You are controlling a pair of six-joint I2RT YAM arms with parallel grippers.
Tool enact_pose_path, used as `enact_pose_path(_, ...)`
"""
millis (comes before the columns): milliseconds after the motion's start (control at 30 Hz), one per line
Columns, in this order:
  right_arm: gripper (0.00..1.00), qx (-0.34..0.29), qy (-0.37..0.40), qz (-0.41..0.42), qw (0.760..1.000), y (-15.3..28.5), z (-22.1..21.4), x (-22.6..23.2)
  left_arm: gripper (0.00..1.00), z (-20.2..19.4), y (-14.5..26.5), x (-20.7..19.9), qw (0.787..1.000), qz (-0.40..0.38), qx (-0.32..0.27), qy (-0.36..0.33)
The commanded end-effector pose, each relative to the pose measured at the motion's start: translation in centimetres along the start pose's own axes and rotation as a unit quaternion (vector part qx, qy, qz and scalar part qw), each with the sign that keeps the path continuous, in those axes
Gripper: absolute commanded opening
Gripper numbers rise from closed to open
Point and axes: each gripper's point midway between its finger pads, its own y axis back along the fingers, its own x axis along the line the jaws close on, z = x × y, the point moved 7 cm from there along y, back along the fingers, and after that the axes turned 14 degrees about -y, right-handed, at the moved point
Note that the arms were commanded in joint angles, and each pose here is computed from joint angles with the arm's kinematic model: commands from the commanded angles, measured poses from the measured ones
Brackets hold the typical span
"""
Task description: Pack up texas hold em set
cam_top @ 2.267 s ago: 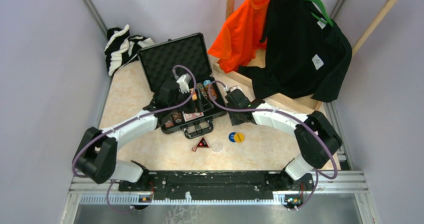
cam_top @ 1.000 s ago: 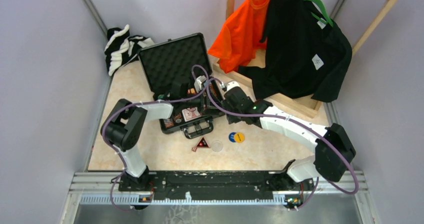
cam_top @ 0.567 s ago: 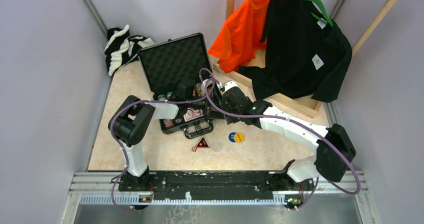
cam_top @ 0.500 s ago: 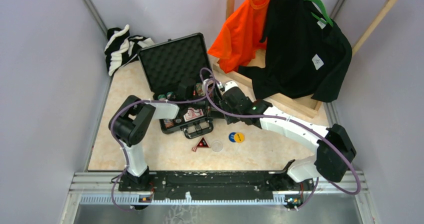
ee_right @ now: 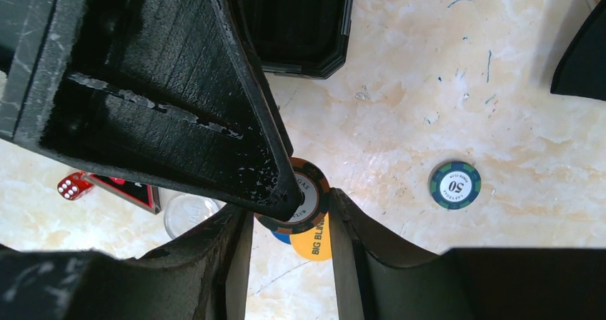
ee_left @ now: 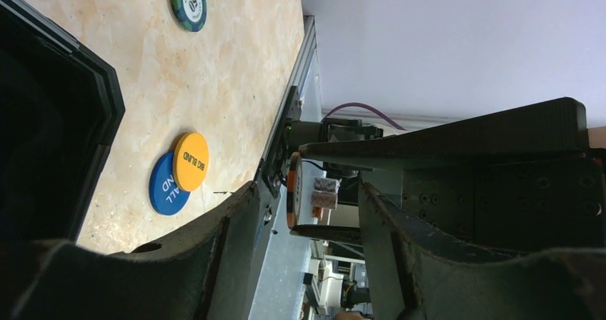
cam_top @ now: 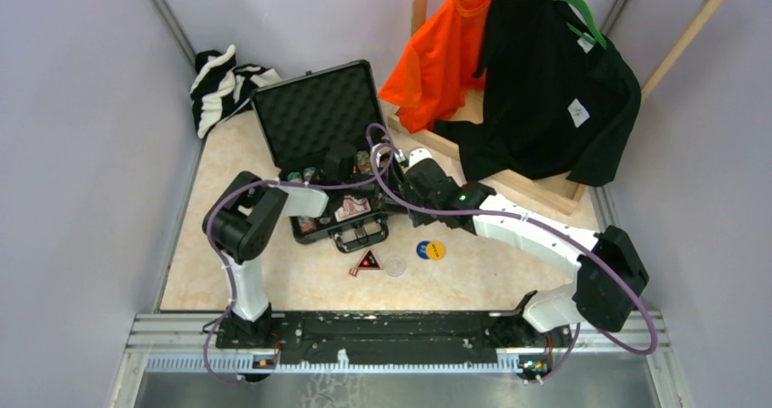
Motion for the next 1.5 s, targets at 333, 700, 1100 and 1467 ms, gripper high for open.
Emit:
enact_pose_path(333, 0.37, -0.043, -0.003, 0.033, 0.999, 1.8, 2.4, 1.5, 0.6, -0.1, -0.9, 0.0, 1.0, -0.023, 0.014, -0.009)
enact_pose_path(700, 0.37, -0.044, -0.005, 0.035, 0.998, 2.0, 2.5, 1.5, 0.29, -0.3, -1.1, 0.2, 1.0, -0.022, 0.017, -0.007)
enact_pose_path(1100, 0.49, -0.077, -0.033, -0.013, 0.996, 2.0, 2.7, 0.0, 0.44, -0.4, -1.3, 0.6, 1.0, -0.014, 0.013, -0.009)
enact_pose_path(1467, 0.65, -0.039, -0.132, -0.121, 0.983, -0.9, 1.2, -8.9, 0.8, 0.2, -0.3, 1.3, 0.99, 0.121, -0.023, -0.063)
